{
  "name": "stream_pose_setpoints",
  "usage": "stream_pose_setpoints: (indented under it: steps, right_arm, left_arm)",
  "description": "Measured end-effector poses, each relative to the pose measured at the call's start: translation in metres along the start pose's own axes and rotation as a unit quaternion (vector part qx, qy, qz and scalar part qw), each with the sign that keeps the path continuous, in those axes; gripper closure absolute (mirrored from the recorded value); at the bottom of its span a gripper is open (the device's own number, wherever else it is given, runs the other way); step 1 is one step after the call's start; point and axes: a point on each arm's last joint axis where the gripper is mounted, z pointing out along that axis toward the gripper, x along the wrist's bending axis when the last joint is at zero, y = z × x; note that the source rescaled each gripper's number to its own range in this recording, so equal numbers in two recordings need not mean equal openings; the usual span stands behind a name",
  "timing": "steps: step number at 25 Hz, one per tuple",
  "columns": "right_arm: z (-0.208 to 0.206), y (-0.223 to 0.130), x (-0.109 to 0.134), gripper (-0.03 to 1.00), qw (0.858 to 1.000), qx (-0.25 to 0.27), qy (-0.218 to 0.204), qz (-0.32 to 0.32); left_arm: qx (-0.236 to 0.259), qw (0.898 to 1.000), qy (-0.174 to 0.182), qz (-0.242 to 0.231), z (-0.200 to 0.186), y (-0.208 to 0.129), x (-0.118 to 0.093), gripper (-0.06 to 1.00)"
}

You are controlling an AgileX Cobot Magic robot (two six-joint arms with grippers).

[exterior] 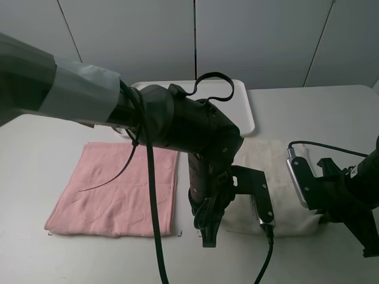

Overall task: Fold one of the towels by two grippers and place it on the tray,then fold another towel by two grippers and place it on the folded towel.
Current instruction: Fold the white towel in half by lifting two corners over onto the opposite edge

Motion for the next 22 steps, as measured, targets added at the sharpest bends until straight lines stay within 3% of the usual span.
stream_pose_setpoints:
  steps: [7,16,22]
  right_arm:
    - [-0.014,0.001,0.006,0.96,0.999,-0.009,-0.011,0.032]
    - [-0.036,0.007,0.011,0.96,0.990,-0.049,-0.017,0.132]
    - [-0.046,0.009,0.016,0.96,0.971,-0.062,-0.013,0.231]
  left_arm:
    - [-0.004,1.000,0.004,0.001,0.000,0.001,0.001,0.94]
    - [-0.033,0.999,0.016,-0.004,-0.019,0.004,0.002,0.94]
    - [-0.073,0.997,0.028,-0.028,-0.047,0.002,0.011,0.94]
